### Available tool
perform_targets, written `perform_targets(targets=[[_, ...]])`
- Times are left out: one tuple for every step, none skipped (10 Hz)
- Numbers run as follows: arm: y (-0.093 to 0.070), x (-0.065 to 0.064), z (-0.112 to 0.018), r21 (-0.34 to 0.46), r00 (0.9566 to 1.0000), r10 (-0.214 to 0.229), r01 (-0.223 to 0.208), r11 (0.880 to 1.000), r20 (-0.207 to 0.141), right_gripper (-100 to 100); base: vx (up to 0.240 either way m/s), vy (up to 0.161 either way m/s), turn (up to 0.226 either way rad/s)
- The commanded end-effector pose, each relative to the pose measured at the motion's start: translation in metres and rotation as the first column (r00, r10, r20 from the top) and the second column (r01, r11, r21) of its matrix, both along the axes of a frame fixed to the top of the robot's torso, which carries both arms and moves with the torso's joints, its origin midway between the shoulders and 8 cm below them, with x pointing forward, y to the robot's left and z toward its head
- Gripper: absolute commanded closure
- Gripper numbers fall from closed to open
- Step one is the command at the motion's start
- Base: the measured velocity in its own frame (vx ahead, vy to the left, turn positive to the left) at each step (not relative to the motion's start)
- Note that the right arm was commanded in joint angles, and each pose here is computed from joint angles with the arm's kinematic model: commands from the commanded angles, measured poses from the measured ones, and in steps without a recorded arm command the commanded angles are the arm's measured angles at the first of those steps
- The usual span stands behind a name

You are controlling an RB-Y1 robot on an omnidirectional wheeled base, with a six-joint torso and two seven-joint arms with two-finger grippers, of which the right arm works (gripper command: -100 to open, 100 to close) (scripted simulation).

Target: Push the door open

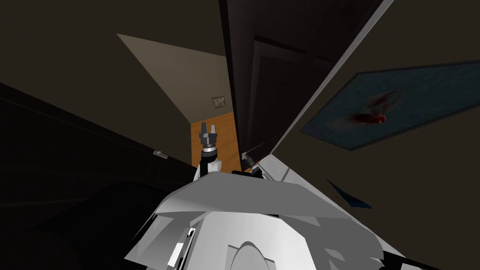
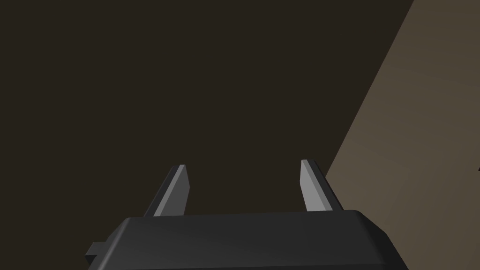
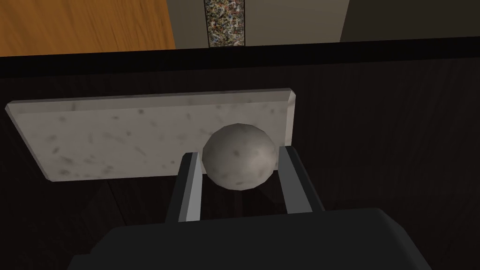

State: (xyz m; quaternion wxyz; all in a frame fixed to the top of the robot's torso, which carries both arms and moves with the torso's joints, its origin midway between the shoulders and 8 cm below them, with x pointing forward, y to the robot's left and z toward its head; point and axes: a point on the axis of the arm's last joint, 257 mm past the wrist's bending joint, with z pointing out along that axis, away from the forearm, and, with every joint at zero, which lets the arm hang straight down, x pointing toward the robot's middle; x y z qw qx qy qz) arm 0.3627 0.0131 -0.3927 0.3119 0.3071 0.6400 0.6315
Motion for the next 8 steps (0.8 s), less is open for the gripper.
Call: perform_targets(targets=[[0.000, 0.000, 0.000, 0.002, 1.0000, 0.000, 0.000, 1.000, 0.001, 100, -0.008, -0.007, -0.004], [0.000, 0.000, 0.000, 0.002, 1.0000, 0.000, 0.000, 1.000, 0.001, 100, -0.006, -0.003, -0.003], [0.000, 0.000, 0.000, 0.002, 1.0000, 0.000, 0.000, 1.000, 0.001, 100, 0.000, 0.000, 0.000], [-0.009, 0.003, -0.003, -0.010, 0.9999, -0.017, 0.017, 1.000, -0.003, 100, 0.044, 0.071, -0.027], [-0.012, 0.004, -0.004, -0.012, 0.9998, -0.021, 0.021, 1.000, -0.003, 100, 0.077, 0.120, -0.043], [-0.018, 0.008, -0.005, -0.016, 0.9994, -0.035, 0.034, 0.999, -0.002, 100, 0.090, 0.111, -0.037], [-0.022, 0.009, -0.005, -0.019, 0.9991, -0.041, 0.041, 0.999, -0.002, 100, 0.112, 0.135, -0.020], [-0.029, 0.014, -0.006, -0.024, 0.9983, -0.058, 0.058, 0.998, 0.000, 100, 0.122, 0.174, -0.039]])
